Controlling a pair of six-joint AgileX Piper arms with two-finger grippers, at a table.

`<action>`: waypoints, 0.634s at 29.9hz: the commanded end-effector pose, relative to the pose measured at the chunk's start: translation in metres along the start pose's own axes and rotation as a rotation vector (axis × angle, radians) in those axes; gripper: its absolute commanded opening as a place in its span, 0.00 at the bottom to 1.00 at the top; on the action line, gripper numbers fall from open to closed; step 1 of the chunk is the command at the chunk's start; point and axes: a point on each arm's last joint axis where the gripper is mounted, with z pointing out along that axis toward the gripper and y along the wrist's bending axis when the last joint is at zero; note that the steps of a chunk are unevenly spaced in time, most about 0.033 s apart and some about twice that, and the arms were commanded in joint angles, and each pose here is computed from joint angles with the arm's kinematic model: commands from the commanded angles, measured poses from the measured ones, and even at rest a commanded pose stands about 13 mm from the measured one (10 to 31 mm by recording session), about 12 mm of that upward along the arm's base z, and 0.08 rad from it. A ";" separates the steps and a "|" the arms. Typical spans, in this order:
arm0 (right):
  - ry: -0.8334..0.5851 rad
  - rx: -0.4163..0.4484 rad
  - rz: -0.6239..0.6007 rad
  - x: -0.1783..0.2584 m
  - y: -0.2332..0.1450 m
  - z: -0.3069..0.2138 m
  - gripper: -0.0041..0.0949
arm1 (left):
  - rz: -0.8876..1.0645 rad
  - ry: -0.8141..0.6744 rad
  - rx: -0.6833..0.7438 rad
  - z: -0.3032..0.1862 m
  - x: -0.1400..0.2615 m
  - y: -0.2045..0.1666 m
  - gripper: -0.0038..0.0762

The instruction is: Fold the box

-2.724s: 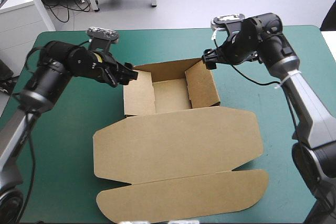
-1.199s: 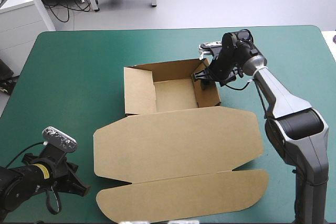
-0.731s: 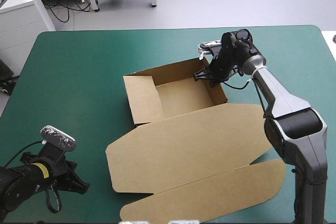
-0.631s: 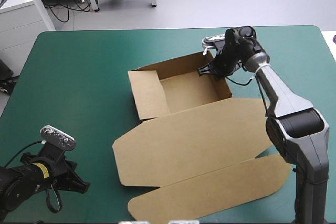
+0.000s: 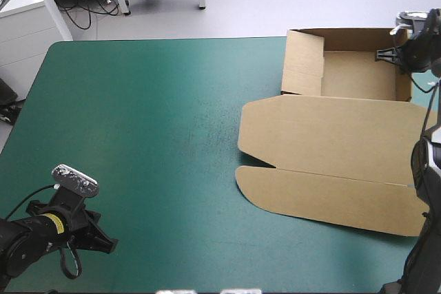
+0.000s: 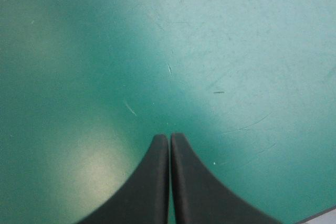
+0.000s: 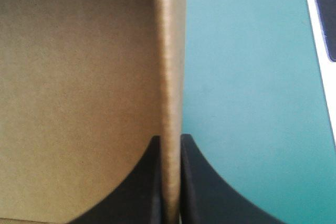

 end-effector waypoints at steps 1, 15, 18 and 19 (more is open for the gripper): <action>-0.071 0.033 0.057 -0.002 -0.031 -0.030 0.02 | -0.004 -0.065 -0.006 -0.006 -0.007 0.001 0.04; -0.058 0.080 0.104 0.004 -0.073 -0.001 0.65 | -0.003 -0.095 -0.009 -0.006 -0.010 0.001 0.04; -0.056 0.080 0.104 0.004 -0.073 -0.001 0.84 | -0.003 -0.095 -0.009 -0.006 -0.010 0.001 0.04; -0.057 0.075 0.106 0.004 -0.073 -0.004 0.87 | -0.003 -0.095 -0.009 -0.006 -0.010 0.001 0.04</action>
